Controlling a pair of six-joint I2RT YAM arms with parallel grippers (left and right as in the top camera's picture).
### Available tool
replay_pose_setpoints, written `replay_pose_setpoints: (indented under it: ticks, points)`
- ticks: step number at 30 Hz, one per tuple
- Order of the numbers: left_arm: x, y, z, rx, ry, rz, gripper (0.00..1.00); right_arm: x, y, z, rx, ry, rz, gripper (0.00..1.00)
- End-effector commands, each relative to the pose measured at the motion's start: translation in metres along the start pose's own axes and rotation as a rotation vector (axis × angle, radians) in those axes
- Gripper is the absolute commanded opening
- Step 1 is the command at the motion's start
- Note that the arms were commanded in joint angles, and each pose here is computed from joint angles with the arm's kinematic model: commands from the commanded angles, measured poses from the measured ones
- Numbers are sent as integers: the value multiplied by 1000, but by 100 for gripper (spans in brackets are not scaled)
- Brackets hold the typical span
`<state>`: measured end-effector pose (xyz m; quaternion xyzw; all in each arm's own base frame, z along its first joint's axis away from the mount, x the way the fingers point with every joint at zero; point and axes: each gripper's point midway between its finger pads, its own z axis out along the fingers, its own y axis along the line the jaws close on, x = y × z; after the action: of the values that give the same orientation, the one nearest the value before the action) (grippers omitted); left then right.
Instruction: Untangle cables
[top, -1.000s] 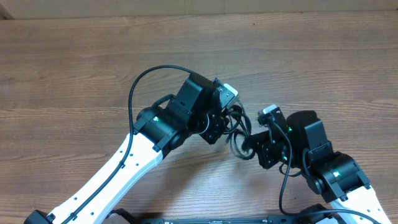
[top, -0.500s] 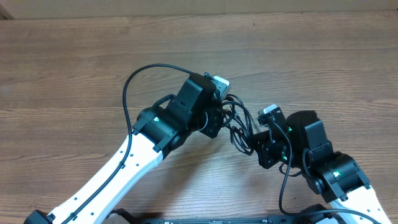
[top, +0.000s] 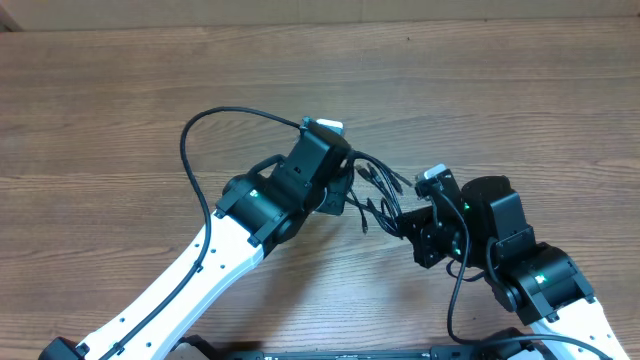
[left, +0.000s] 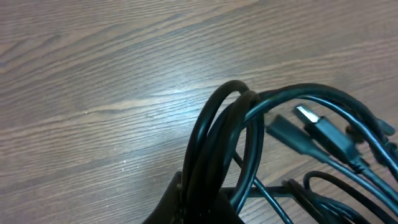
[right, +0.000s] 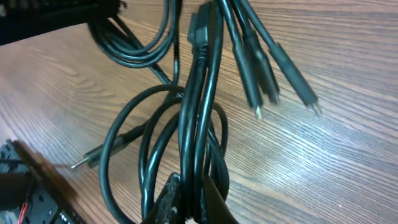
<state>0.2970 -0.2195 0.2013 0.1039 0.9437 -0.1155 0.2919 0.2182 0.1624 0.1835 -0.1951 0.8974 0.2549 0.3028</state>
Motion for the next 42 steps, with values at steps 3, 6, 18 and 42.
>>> replay_pose_setpoints:
  ticks: [3,6,18,42]
  points:
    - [-24,22,-16,-114,-118,-143,4,-11,-7,-6,61,-39,57,4]
    - [-27,27,-17,-139,-138,-196,4,-13,-15,-7,104,-50,111,4]
    - [-29,29,-18,-146,-157,-272,4,-16,-38,-11,233,-100,300,4]
    - [-34,40,-24,-183,-216,-448,4,-9,-59,-17,344,-161,661,90]
